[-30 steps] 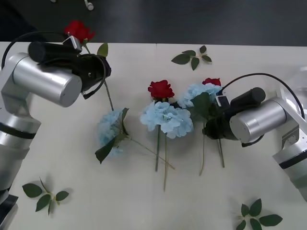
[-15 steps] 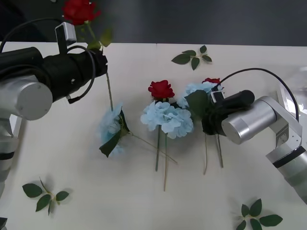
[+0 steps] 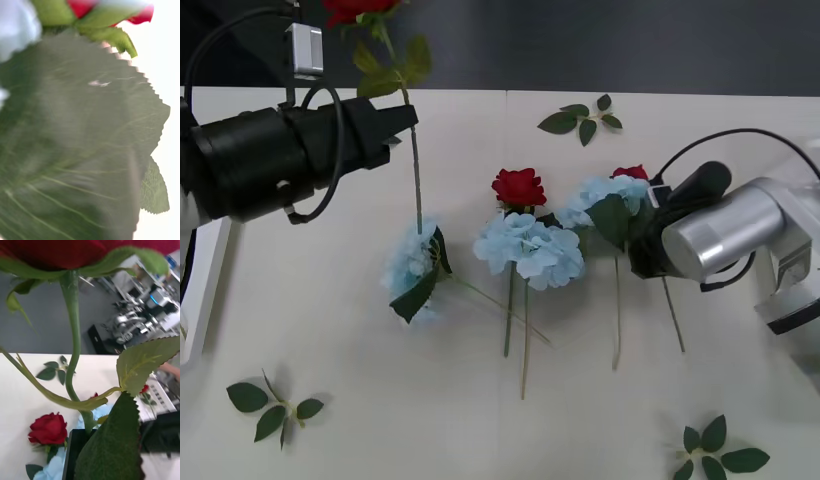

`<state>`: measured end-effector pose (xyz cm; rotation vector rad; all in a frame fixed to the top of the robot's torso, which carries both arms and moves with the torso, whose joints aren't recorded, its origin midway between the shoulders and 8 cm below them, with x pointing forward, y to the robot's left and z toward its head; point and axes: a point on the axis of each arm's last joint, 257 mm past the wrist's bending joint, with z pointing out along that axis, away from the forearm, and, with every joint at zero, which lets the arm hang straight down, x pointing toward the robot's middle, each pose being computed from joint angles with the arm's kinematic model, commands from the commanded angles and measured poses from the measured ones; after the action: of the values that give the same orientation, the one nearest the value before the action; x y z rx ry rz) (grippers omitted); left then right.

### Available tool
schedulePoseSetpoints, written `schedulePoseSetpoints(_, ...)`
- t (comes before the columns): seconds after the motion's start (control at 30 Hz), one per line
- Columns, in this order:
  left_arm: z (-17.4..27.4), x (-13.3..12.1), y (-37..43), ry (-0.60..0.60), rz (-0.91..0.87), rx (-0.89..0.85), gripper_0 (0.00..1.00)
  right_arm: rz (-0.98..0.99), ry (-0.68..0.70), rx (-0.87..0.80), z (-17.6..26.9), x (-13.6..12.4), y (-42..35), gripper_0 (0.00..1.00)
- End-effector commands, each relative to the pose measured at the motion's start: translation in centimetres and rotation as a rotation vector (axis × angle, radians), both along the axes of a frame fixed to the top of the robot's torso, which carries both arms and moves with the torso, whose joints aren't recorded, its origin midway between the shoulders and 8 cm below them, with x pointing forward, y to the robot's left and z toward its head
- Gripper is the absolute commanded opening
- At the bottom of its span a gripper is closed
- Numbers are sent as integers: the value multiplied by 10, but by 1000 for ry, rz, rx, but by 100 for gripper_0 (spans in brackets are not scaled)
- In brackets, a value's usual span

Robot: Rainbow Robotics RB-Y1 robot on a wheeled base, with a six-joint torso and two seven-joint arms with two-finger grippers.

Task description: Put the red flowers into the right box and the blue flowers into the left box

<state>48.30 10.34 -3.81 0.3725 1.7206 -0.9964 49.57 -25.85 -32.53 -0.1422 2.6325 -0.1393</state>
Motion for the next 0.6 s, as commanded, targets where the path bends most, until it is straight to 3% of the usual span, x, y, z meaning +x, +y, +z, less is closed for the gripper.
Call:
schedulePoseSetpoints(0.03, 20, -30, -3, -138, -122, 49, 0, -47, -43, -31, 50, 1, -32, 0)
schedulePoseSetpoints(0.33, 18, -99, -8, -308, -385, 110, 0, -94, -46, -5, 93, -10, -49, 0)
schedulePoseSetpoints(0.6, 13, -142, -25, -442, -556, 129, 0, -108, -78, -31, 132, -18, -74, 0)
